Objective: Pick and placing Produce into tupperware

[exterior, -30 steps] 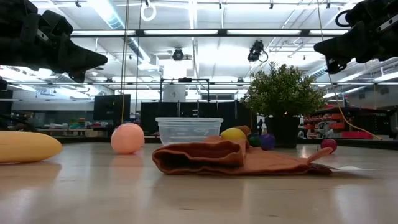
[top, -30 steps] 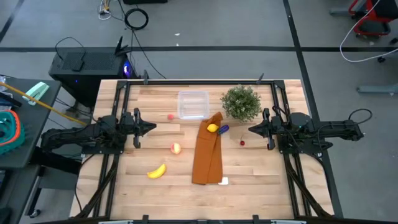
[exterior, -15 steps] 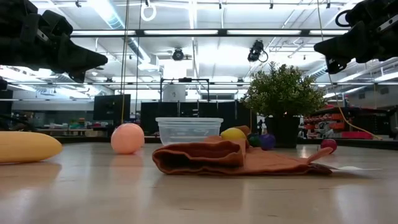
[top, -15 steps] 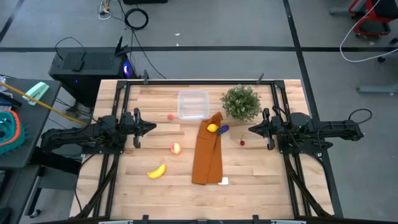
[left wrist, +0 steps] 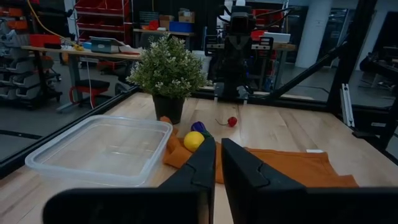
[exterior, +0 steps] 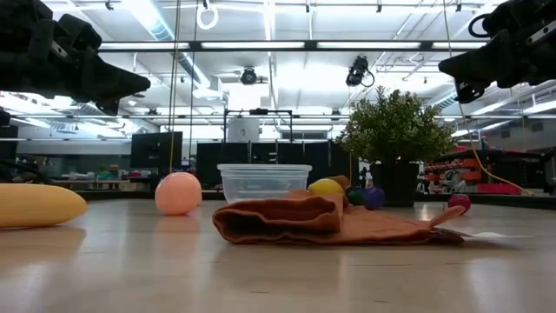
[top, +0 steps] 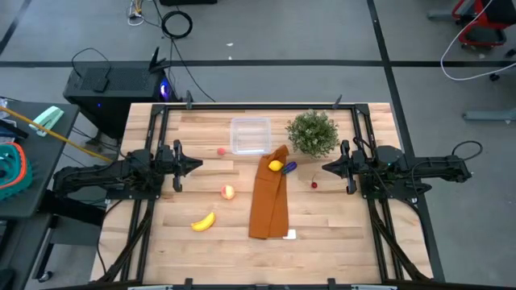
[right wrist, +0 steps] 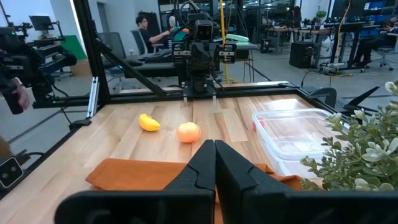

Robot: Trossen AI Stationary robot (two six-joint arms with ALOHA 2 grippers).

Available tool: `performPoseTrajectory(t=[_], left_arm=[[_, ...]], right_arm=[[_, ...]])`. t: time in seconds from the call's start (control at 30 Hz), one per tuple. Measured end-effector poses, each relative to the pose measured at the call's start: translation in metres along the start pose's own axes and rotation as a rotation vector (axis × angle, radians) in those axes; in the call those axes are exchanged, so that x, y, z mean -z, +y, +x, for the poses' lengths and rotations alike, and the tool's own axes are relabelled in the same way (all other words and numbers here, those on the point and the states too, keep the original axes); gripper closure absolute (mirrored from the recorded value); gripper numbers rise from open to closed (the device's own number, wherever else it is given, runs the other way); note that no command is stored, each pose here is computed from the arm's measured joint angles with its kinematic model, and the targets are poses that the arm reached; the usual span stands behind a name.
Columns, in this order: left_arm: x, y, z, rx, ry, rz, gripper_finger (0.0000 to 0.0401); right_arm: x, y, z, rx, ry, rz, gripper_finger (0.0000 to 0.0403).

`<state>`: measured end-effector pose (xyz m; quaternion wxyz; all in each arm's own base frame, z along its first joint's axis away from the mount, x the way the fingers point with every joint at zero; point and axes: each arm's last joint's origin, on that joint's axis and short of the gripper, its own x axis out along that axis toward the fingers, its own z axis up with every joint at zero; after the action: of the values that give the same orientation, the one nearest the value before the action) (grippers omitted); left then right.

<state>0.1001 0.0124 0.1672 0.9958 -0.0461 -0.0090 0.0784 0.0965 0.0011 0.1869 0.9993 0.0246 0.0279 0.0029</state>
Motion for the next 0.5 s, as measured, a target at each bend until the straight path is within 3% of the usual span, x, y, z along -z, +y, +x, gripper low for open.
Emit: performPoseTrajectory(t=[0.5], left_arm=[[0.0, 0.0, 0.0, 0.0, 0.0, 0.0, 0.0369]], right_arm=[[-0.0001, 0.0, 0.0, 0.0, 0.0, 0.0, 0.0396]])
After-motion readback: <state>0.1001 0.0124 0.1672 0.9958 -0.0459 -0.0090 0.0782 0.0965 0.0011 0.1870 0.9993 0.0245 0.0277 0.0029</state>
